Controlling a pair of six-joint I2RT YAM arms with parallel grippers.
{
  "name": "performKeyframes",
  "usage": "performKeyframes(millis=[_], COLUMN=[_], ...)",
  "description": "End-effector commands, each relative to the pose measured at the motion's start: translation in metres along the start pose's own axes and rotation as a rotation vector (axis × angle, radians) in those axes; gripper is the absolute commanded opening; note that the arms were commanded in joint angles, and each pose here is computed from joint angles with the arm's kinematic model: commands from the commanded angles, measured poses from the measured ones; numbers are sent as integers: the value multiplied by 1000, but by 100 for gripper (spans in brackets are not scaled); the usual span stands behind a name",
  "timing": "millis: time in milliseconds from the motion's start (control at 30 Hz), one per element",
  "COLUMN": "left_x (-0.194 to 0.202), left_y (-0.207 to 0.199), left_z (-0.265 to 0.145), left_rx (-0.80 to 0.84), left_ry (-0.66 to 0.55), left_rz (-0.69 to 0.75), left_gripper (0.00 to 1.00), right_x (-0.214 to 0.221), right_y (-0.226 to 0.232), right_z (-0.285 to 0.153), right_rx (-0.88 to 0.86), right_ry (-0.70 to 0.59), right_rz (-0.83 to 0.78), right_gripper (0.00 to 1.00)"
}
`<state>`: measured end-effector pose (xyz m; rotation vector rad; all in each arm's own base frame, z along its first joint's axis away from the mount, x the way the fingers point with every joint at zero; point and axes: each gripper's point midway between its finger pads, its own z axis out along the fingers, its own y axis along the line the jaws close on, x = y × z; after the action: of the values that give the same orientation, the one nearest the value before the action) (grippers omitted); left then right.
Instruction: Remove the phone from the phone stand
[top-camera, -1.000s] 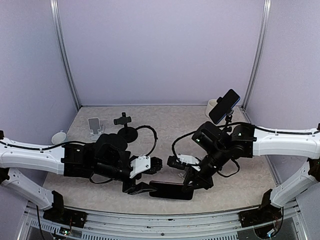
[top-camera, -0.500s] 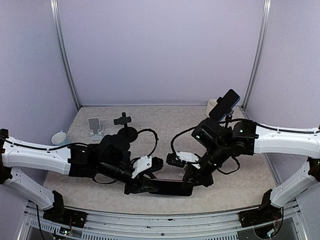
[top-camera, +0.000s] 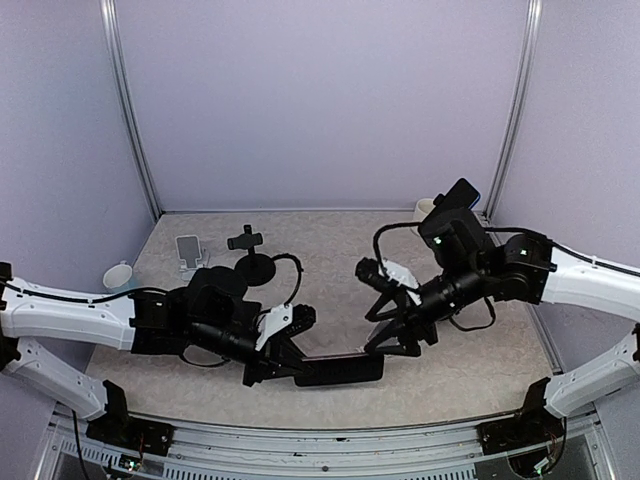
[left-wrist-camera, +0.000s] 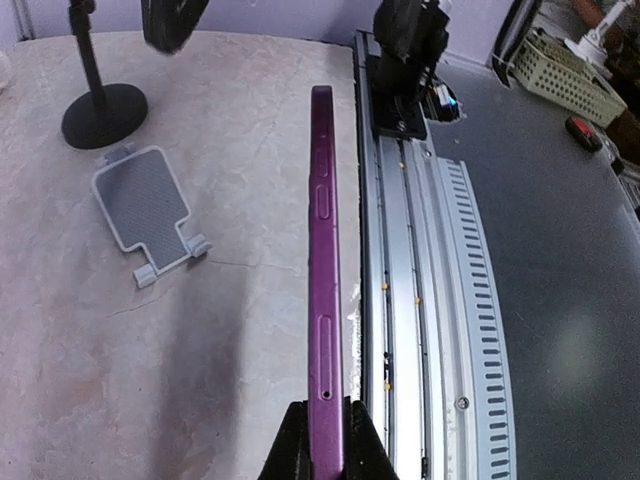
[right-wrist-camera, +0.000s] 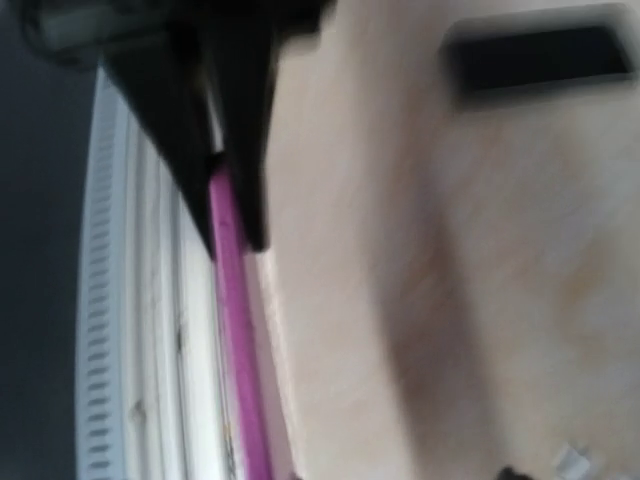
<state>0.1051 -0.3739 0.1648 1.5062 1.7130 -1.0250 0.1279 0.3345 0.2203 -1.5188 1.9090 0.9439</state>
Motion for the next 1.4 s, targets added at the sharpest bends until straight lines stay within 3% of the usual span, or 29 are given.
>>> performKeyframes(millis=[0, 133, 267, 500, 767, 933, 967, 1067, 1133, 1233, 1367], left_x=[-60, -84, -104, -123, -122, -112, -110, -103, -96, -88, -79], left_y=[7, 14, 18, 12, -1, 0, 1, 3, 10, 17, 19], left_z=[-35, -59, -76, -90, -77, -74, -73, -68, -65, -68, -59], left_rx=[-19, -68, -99, -121, -58, -68, -75, -104, -157, -201, -185], left_ry=[-288, -456, -589, -725, -742, -719, -711, -636, -552, -462, -343], left_rz=[-21, -69, -112, -145, -157, -175, -177, -170, -166, -163, -168], left_gripper=[0, 0, 0, 0, 0, 0, 6, 47, 65, 77, 79], right_x=[-36, -45, -53, -71, -92, -95, -95, -95, -91, -79, -64], right_y=[-17, -17, -16, -6, 11, 11, 11, 7, 4, -4, -2], right_z=[-42, -61, -61, -59, -52, -52, -51, -47, -42, -28, -14], right_rx=[-5, -35, -81, -185, -264, -273, -273, -247, -231, -203, -240], right_ry=[-286, -445, -537, -651, -663, -658, -649, -607, -563, -454, -352], right_rz=[96, 142, 163, 165, 110, 111, 113, 116, 111, 132, 149], right_gripper=[87, 96, 98, 87, 42, 7, 0, 0, 0, 0, 0])
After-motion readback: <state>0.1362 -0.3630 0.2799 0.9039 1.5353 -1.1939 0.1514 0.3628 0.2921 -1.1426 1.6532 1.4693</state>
